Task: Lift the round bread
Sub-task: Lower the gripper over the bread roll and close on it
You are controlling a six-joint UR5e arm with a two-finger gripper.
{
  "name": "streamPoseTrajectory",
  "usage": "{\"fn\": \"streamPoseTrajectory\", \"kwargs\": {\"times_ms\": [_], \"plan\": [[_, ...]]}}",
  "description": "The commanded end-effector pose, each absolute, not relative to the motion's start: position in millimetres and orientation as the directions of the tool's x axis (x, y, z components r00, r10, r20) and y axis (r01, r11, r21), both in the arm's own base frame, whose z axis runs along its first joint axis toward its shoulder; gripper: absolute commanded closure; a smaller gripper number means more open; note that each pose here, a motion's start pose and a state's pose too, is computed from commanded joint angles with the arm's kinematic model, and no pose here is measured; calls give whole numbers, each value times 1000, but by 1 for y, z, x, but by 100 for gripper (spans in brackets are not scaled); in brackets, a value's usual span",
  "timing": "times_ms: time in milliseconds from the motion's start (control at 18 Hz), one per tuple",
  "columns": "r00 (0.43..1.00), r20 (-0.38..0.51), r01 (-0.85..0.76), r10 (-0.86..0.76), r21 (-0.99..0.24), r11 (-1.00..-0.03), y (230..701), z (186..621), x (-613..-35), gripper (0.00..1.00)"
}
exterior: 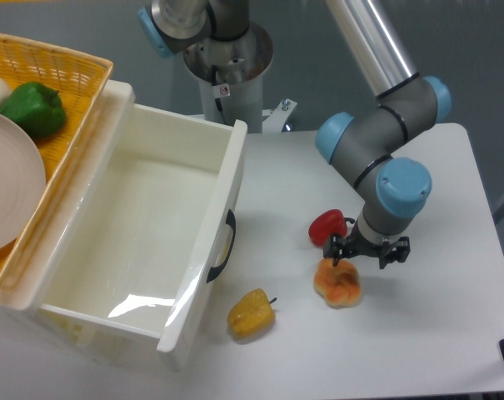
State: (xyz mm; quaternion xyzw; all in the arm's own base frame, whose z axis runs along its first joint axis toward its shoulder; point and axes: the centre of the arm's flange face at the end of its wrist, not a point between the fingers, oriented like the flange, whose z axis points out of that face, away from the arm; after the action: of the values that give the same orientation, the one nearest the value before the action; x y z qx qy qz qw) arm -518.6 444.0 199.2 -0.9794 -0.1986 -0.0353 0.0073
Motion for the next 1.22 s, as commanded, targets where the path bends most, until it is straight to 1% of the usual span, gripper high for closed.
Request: {"fn": "streamPoseTrajectory", "kwargs": {"times_ms": [111,167,222,333,444,500,667,722,778,1222], "plan": [[921,78,382,382,7,-924,450,192,-516,5],[918,79,389,389,12,-921,452,188,-516,7],[914,81,398,398,16,-917,454,186,-515,12],[908,82,412,412,20,-911,455,183,-514,27],[901,81,427,427,20,-904,454,184,-514,39],[901,82,427,427,18,-904,456,185,-514,49],[904,78,422,421,9,-907,455,191,-515,87],[904,75,422,421,5,-907,454,194,-516,97],[905,72,420,419,1,-907,455,196,-516,100],[910,25,413,413,-37,-910,453,232,-523,100]]}}
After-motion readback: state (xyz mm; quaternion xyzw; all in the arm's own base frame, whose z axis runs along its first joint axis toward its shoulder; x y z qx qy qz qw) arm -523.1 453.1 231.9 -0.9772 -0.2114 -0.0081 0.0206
